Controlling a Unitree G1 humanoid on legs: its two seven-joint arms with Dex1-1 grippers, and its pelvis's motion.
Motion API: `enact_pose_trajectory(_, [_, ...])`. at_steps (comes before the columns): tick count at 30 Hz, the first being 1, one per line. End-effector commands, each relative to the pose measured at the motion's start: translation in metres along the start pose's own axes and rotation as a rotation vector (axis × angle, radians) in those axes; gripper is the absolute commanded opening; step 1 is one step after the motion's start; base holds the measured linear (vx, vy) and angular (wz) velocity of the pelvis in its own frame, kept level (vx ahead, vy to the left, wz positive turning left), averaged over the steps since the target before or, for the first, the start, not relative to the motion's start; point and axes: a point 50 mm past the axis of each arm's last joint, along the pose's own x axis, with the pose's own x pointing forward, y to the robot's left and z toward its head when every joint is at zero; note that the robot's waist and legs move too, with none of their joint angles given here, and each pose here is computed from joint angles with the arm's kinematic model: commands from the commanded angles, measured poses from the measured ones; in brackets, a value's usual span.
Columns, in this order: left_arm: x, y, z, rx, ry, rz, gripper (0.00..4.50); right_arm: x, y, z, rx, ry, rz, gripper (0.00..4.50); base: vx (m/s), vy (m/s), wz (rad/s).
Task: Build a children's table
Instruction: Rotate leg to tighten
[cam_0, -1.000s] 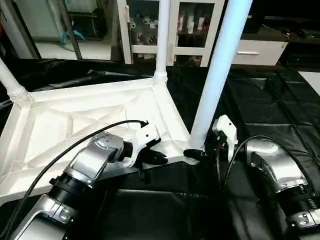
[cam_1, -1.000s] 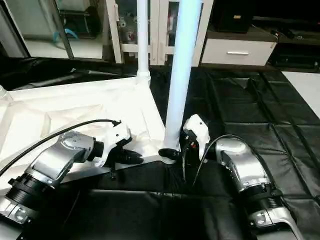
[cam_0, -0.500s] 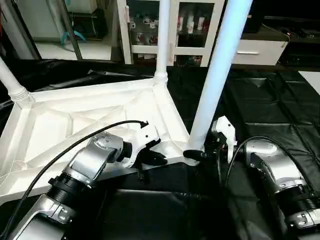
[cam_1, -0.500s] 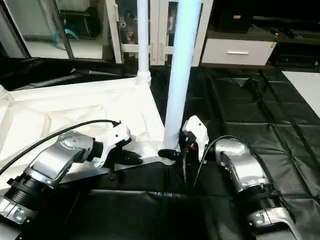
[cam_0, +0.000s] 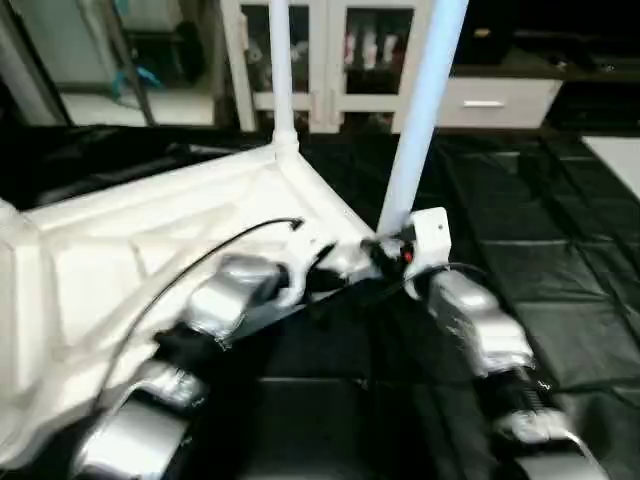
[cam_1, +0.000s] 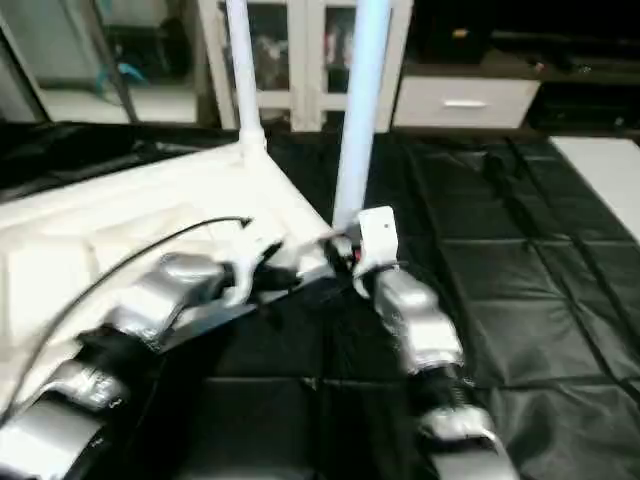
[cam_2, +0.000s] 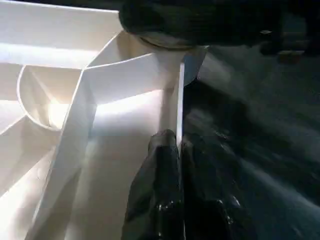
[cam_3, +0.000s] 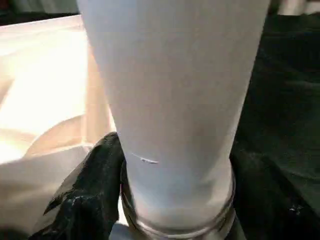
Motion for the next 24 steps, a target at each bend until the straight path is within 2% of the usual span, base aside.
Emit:
enact_pose_trajectory(1, [-0.001, 0.008, 0.018, 0.01, -0.068, 0.095, 0.0, -0.001, 0.005, -0.032, 0.03, 0.154, -0.063, 2.74, 0.0, 0.0, 0.0])
enact_pose_trajectory(4, [0.004, 0.001, 0.021, 0.027, -0.069, 0.054, 0.0, 0.001, 0.013, -0.028, 0.004, 0.134, -0.066, 2.74, 0.0, 0.0, 0.0])
enact_pose_trajectory(9, [0.001, 0.0, 0.012, 0.049, -0.05, 0.026, 0.0, 0.002, 0.01, -0.016, -0.01, 0.058, -0.041, 2.74, 0.0, 0.0, 0.0])
enact_pose_trajectory(10, [0.0, 0.0, 0.01, 0.05, -0.049, 0.016, 0.0, -0.001, 0.008, -0.013, -0.022, 0.044, -0.023, 2.74, 0.0, 0.0, 0.0])
enact_pose_trajectory(11, [-0.002, -0.001, 0.009, 0.053, -0.047, 0.006, 0.0, -0.003, 0.006, -0.01, -0.029, 0.032, -0.012, 3.3, 0.0, 0.0, 0.0])
enact_pose_trajectory(14, [-0.012, -0.002, 0.0, 0.083, -0.031, -0.053, 0.0, -0.013, -0.01, -0.004, -0.085, 0.012, 0.052, 3.5, 0.0, 0.0, 0.0])
enact_pose_trajectory(16, [-0.015, -0.004, -0.003, 0.089, -0.025, -0.079, 0.0, -0.015, -0.013, -0.002, -0.093, 0.017, 0.098, 3.87, 0.0, 0.0, 0.0])
enact_pose_trajectory(20, [-0.028, -0.015, -0.015, 0.13, 0.025, -0.234, 0.0, -0.028, -0.025, 0.003, -0.179, 0.066, 0.324, 3.98, 0.0, 0.0, 0.0])
enact_pose_trajectory(22, [-0.03, -0.017, -0.018, 0.141, 0.036, -0.26, 0.0, -0.03, -0.028, 0.003, -0.185, 0.08, 0.361, 3.98, 0.0, 0.0, 0.0])
enact_pose_trajectory(24, [-0.037, -0.024, -0.022, 0.154, 0.062, -0.36, 0.0, -0.04, -0.034, 0.006, -0.231, 0.105, 0.507, 3.98, 0.0, 0.0, 0.0])
